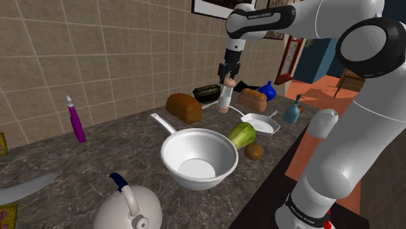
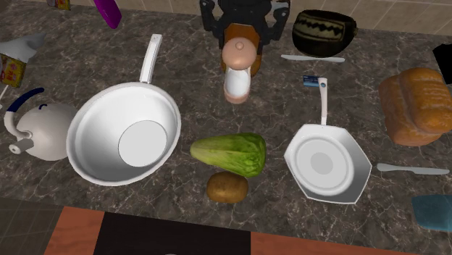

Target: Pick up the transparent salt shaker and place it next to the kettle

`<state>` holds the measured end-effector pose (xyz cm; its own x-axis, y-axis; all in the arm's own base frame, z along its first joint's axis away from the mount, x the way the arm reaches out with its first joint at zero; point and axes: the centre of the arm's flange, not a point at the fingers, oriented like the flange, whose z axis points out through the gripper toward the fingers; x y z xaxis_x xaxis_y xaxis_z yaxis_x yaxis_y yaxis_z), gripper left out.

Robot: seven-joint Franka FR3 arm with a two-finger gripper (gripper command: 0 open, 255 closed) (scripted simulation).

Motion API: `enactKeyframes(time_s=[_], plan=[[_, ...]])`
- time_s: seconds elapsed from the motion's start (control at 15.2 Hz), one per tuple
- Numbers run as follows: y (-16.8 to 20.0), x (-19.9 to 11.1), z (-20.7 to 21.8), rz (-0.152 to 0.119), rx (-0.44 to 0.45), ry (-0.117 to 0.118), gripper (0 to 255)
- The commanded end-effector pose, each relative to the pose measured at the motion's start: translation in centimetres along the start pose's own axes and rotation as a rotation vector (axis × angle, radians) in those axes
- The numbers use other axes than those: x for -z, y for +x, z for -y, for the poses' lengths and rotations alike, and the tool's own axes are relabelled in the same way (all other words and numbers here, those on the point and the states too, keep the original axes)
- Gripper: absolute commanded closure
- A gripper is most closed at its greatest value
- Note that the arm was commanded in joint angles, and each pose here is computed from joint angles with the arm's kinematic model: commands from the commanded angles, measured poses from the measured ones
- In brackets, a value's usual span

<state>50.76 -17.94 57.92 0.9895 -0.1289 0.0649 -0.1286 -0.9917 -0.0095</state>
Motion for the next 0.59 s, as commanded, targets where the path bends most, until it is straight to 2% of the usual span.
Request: enactKeyframes(time_s=[0.0,0.53], plan=[[0.0,1.2,-0.1,0.000,0.000,0.000,255],[0.3,5.4,-0.1,0.000,0.000,0.000,255]])
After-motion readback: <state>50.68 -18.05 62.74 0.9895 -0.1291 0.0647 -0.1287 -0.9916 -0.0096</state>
